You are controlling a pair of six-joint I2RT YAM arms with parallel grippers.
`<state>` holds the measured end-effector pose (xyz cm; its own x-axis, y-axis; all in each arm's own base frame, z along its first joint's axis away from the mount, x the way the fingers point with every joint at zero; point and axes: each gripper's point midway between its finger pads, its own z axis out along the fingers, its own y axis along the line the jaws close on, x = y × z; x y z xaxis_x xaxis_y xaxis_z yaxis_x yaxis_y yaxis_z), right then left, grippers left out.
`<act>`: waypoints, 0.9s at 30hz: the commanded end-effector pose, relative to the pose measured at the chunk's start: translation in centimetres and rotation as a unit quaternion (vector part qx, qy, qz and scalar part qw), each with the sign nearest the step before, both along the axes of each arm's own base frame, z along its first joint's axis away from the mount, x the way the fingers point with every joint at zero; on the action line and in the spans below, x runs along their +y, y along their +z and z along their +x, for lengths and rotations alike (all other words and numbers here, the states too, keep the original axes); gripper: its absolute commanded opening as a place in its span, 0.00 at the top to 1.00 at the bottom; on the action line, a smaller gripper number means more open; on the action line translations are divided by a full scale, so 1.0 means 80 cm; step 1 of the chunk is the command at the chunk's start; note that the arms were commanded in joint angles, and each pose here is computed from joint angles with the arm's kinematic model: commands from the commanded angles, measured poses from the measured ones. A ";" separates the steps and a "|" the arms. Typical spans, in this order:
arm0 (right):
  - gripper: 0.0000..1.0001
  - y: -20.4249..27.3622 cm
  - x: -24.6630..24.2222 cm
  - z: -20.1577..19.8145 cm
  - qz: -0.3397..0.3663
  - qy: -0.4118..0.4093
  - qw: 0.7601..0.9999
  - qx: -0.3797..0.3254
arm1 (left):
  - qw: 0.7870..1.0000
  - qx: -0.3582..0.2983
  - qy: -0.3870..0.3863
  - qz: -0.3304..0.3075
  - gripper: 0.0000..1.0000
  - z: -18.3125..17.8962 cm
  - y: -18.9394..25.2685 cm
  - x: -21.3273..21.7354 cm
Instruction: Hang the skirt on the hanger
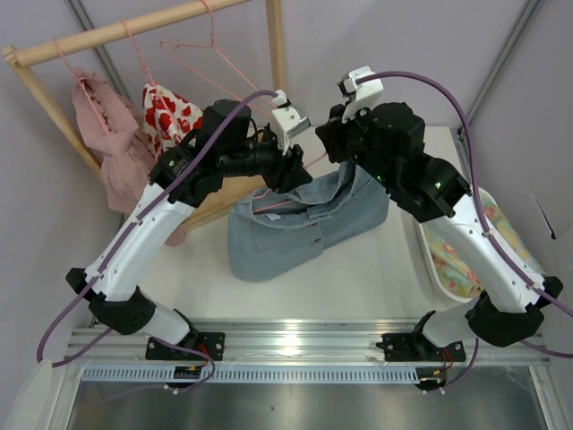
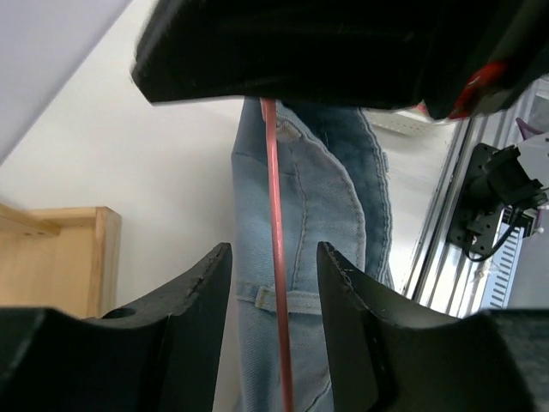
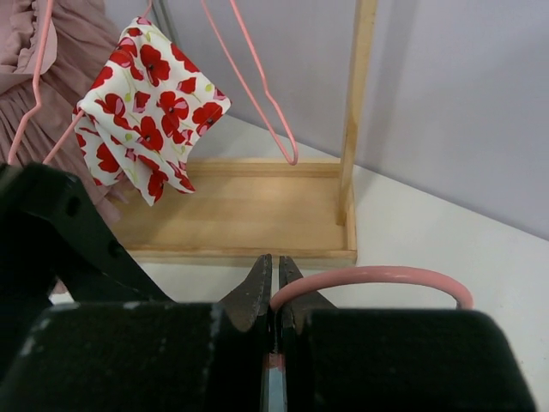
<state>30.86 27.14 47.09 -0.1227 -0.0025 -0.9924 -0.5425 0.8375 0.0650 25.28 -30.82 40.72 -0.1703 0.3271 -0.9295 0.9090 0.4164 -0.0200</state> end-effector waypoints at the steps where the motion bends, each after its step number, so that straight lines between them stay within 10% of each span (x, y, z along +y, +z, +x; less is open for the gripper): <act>1: 1.00 0.077 -0.019 -0.015 0.083 -0.010 0.995 -0.052 | 0.999 -0.011 0.002 -0.032 0.51 -0.006 0.012 0.000; 10: 1.00 0.075 -0.016 -0.015 0.090 -0.010 0.995 -0.044 | 0.995 -0.013 0.005 -0.095 0.85 -0.004 0.031 -0.013; 27: 0.99 0.057 -0.021 -0.010 0.089 -0.030 0.995 -0.020 | 0.989 -0.024 0.001 -0.145 1.00 -0.006 0.043 -0.020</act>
